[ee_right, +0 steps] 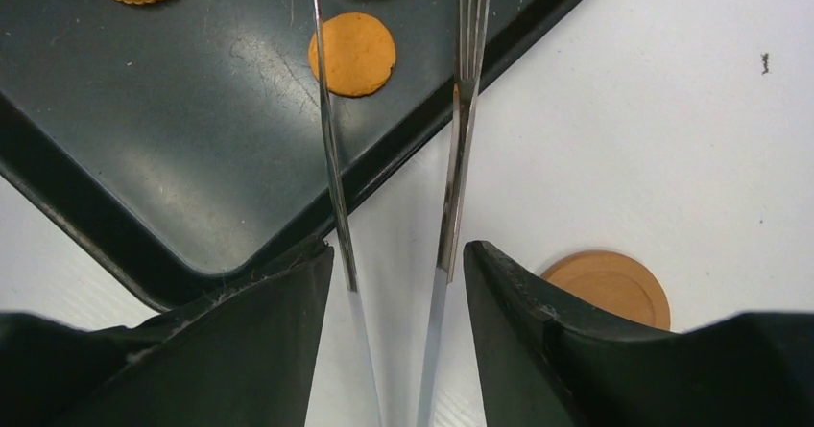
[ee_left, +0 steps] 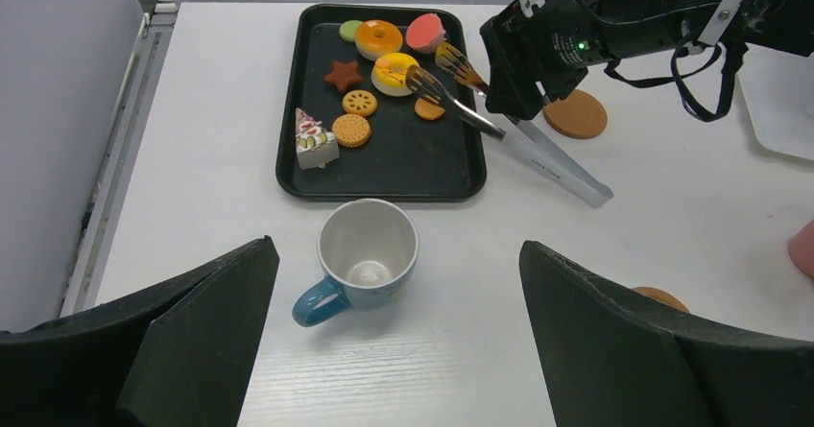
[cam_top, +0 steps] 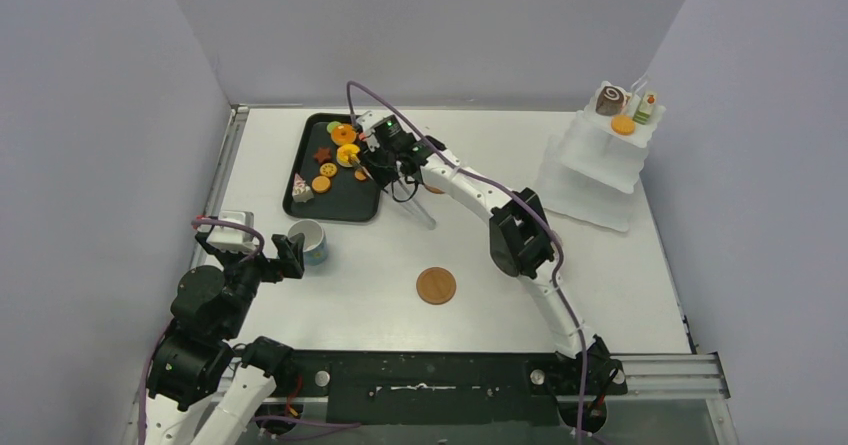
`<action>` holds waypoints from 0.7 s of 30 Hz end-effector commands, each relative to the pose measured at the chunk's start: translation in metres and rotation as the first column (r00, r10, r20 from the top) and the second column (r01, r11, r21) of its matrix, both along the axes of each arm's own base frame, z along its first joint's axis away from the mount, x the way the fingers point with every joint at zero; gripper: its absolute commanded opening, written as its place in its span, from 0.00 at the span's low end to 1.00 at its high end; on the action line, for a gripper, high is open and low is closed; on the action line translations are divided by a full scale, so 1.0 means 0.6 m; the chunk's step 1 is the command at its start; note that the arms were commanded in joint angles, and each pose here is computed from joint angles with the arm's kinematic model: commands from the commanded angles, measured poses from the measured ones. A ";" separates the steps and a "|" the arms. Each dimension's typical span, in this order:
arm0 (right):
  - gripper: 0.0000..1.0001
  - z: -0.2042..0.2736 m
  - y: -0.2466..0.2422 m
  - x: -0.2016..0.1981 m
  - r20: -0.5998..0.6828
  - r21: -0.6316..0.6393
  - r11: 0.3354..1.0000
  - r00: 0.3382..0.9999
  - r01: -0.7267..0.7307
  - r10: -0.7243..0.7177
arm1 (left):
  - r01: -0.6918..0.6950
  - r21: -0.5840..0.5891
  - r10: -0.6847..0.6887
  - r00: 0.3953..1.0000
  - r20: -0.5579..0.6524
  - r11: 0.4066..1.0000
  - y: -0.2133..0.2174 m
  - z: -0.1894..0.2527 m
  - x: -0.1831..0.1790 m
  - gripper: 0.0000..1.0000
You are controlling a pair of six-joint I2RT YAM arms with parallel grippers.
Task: Serve the afternoon tea
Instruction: Pick up the desert from the tray.
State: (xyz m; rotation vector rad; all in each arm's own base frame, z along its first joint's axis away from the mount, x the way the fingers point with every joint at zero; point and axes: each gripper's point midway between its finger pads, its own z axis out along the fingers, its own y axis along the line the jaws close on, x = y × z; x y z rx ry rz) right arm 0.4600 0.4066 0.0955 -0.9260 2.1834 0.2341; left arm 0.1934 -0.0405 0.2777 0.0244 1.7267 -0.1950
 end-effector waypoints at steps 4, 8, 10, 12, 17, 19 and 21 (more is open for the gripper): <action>0.60 0.015 0.005 0.020 0.004 0.071 0.997 1.000 -0.014 0.014 | -0.005 -0.008 0.005 0.999 0.047 1.000 0.000 0.022 0.008 0.97; 0.71 0.005 -0.009 0.008 -0.025 0.116 0.992 0.998 -0.048 0.051 | -0.005 -0.007 0.005 0.999 0.047 1.000 0.000 0.022 0.008 0.97; 0.73 0.002 -0.012 -0.001 -0.019 0.132 0.988 0.996 -0.083 0.087 | -0.006 -0.005 0.006 0.999 0.047 1.000 0.001 0.022 0.007 0.97; 0.75 -0.002 -0.016 -0.010 -0.016 0.139 0.983 0.993 -0.116 0.119 | -0.006 -0.004 0.006 0.999 0.045 1.000 0.001 0.021 0.008 0.97; 0.75 -0.028 -0.033 -0.020 -0.012 0.114 0.982 0.988 -0.149 0.151 | -0.006 -0.005 0.006 0.999 0.043 1.000 0.000 0.020 0.009 0.97; 0.73 -0.038 -0.036 -0.022 -0.009 0.108 0.981 0.986 -0.162 0.164 | -0.007 -0.004 0.007 0.999 0.041 1.000 0.000 0.020 0.009 0.97; 0.70 -0.044 -0.035 -0.022 -0.003 0.111 0.978 0.984 -0.176 0.177 | -0.008 -0.003 0.008 0.999 0.040 1.000 0.000 0.020 0.010 0.97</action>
